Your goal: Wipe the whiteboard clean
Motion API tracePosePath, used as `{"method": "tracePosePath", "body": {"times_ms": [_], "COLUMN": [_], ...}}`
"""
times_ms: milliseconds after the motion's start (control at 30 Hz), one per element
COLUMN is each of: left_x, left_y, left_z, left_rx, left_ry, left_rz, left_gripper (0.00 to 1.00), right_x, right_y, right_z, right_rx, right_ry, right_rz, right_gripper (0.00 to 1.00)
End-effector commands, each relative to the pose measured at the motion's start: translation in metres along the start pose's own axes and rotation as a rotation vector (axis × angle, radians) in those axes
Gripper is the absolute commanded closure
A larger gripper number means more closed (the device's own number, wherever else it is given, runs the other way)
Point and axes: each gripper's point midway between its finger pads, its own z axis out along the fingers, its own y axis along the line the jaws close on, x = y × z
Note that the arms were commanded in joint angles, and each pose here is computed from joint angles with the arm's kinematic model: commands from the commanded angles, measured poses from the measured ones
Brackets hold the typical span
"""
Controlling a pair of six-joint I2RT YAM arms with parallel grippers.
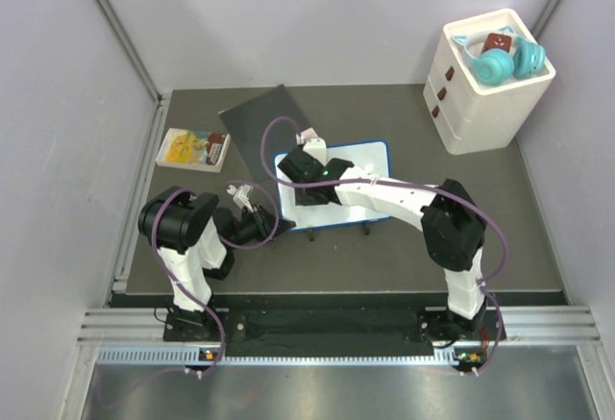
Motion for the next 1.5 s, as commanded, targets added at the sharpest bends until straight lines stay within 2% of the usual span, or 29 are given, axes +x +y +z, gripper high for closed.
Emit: {"method": "tracePosePath", "body": {"times_ms": [0,133,267,700,967,1233,1467], "left_x": [-0.026,-0.025,-0.025,-0.024,-0.025,-0.024,-0.024], "left_y": [-0.012,-0.012,-0.012,-0.012,-0.012,-0.011,-0.011], "left_z": [0.002,0.002,0.003,0.003,0.004,0.004,0.004], "left_rx": [0.050,0.052,0.053,0.053,0.053,0.051,0.050], "left_ry": [-0.130,-0.128,-0.128,-0.126,-0.126,-0.125,-0.126], "left_rz": [0.147,0.147,0.148,0.150,0.149,0.146,0.147], "left_gripper": [1.00,1.00,1.00,1.00,1.00,1.00,1.00], "right_x": [-0.064,-0.074,-0.066,0.022,0.053,0.041,-0.019], "right_y": [-0.019,-0.038,-0.040,-0.003,-0.015,-0.026,-0.044], "right_z": [0.011,0.015,0.016,0.021,0.028,0.031,0.022], "right_rx": [0.064,0.087,0.072,0.006,0.043,0.078,0.082], "right_ry": [-0.150,-0.157,-0.147,-0.024,0.030,0.009,-0.084], "right_rz": [0.052,0.085,0.079,0.022,0.034,0.048,0.088], "right_gripper": [1.00,1.00,1.00,1.00,1.00,1.00,1.00]}}
